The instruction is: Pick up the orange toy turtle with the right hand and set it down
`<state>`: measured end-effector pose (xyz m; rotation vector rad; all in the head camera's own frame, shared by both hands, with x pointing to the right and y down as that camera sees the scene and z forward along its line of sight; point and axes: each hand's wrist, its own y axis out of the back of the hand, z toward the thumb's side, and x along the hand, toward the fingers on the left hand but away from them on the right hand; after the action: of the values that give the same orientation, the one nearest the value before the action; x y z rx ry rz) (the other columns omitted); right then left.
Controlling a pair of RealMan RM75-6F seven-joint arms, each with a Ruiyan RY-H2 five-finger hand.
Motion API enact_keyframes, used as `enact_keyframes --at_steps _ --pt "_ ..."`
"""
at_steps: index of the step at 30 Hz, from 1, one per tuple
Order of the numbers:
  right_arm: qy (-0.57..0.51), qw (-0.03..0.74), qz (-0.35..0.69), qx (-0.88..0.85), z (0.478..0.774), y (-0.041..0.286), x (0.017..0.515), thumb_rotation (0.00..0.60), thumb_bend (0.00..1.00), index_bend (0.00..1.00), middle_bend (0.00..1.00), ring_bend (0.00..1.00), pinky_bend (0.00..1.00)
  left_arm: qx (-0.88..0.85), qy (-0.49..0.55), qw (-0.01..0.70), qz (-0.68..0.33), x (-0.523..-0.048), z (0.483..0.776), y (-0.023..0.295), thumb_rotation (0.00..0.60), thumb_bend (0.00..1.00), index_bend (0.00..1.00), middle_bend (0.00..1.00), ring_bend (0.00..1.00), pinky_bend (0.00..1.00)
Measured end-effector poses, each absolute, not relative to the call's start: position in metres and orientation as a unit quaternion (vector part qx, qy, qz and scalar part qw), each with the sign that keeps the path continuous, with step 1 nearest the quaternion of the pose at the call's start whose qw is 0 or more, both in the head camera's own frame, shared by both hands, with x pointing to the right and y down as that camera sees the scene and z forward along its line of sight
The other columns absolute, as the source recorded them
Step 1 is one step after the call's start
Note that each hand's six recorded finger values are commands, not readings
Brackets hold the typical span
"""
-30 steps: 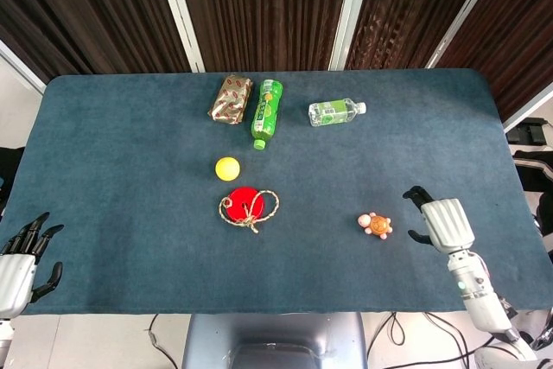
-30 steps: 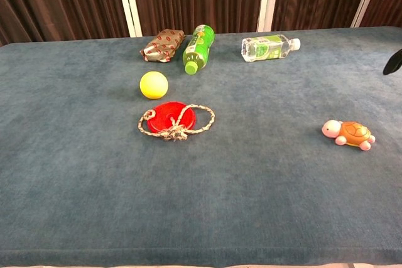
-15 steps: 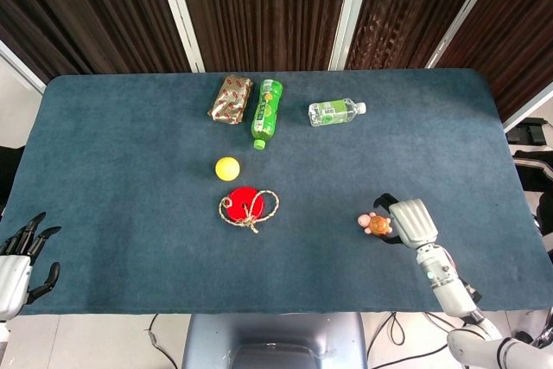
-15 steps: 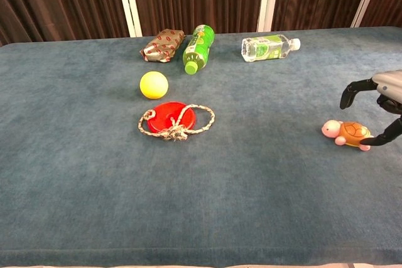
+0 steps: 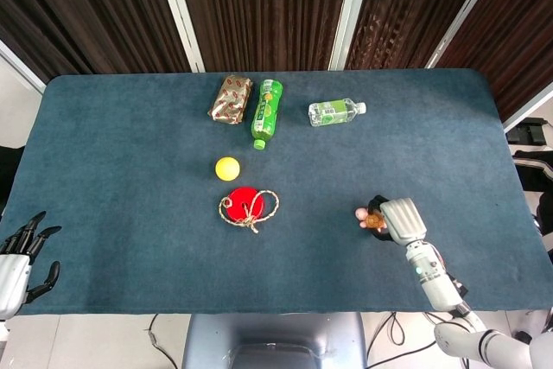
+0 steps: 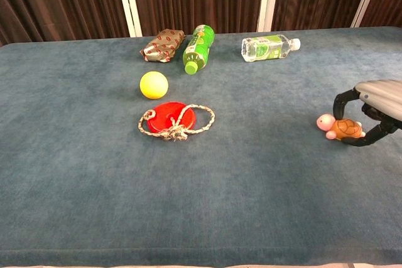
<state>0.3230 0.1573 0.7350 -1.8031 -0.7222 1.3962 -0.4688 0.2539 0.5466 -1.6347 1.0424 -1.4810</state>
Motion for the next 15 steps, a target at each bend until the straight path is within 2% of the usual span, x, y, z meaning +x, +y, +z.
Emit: enact_keyframes --at_steps 7,11,15 --pt "-0.297 0.374 0.537 -0.695 0.734 0.154 0.327 0.6 0.2 0.98 0.78 1.0 1.0 -0.63 0.402 0.343 -0.57 -0.47 0.547 0.254 0.6 0.46 0.21 0.03 0.12 0.25" --pt "-0.302 0.379 0.53 -0.696 0.73 0.154 0.328 0.6 0.28 1.0 0.86 1.0 1.0 -0.63 0.402 0.342 -0.57 -0.47 0.547 0.253 0.6 0.46 0.21 0.03 0.12 0.25" --pt "-0.311 0.385 0.517 -0.699 0.724 0.152 0.329 0.6 0.36 1.0 0.87 1.0 1.0 -0.629 0.402 0.342 -0.571 -0.47 0.547 0.253 0.6 0.46 0.21 0.03 0.12 0.25"
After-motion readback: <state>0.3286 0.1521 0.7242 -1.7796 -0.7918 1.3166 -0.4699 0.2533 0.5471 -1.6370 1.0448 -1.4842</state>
